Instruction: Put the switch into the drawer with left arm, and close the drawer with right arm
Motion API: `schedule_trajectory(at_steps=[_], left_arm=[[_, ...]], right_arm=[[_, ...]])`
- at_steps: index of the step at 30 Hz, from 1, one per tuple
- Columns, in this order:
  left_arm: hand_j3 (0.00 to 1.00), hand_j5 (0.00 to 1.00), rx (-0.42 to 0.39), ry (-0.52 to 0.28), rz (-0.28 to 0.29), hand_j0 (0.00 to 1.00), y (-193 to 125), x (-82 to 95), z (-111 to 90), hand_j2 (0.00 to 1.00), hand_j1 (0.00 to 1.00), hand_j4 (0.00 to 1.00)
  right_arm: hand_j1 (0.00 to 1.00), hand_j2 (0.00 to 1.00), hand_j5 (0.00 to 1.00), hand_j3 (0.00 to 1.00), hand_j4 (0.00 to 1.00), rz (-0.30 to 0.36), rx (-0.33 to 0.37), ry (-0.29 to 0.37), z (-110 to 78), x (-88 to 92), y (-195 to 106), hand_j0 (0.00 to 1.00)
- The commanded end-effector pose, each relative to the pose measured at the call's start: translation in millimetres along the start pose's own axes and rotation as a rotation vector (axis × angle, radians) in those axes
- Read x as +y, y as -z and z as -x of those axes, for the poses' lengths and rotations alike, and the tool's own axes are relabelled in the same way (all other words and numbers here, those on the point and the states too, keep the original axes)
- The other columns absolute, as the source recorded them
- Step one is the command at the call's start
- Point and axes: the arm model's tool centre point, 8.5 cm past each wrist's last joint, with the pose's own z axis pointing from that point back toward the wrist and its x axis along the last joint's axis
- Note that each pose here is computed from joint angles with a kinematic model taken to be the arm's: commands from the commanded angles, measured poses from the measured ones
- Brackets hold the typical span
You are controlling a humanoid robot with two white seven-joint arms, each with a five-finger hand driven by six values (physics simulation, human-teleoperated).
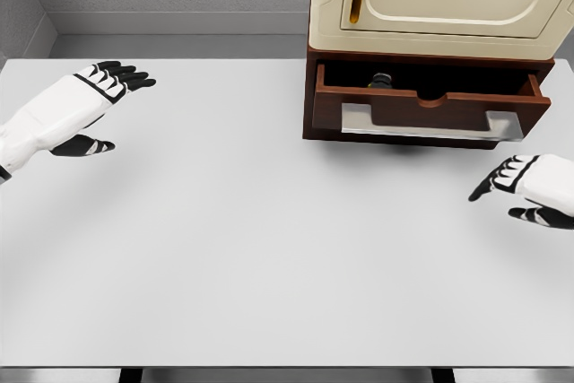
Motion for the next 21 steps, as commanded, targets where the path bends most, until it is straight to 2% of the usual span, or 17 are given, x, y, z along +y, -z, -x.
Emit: schedule_trajectory(at_steps=[1, 15, 21], left_arm=[[1.00, 1.00, 0.000, -0.005, -0.004, 1.00, -0.4, 0.4, -0.1, 1.00, 1.00, 1.00], [1.00, 1.00, 0.007, -0.009, -0.002, 1.00, -2.6, -1.3, 1.4, 1.00, 1.00, 1.00], [1.00, 1.00, 0.006, -0.008, -0.002, 1.00, -2.5, -0.9, 1.1, 1.00, 1.00, 1.00]], right_arm=[[0.68, 0.68, 0.68, 0.68, 0.68, 0.042, -0.008, 0.032, -2.6, 4.6, 5.1, 0.68], [0.69, 0.69, 0.69, 0.69, 0.69, 0.121, -0.008, 0.061, -4.0, 9.7, 16.9, 0.69], [0.71, 0.71, 0.71, 0.71, 0.71, 0.151, 0.030, 0.063, 11.0, 7.5, 20.4, 0.71]])
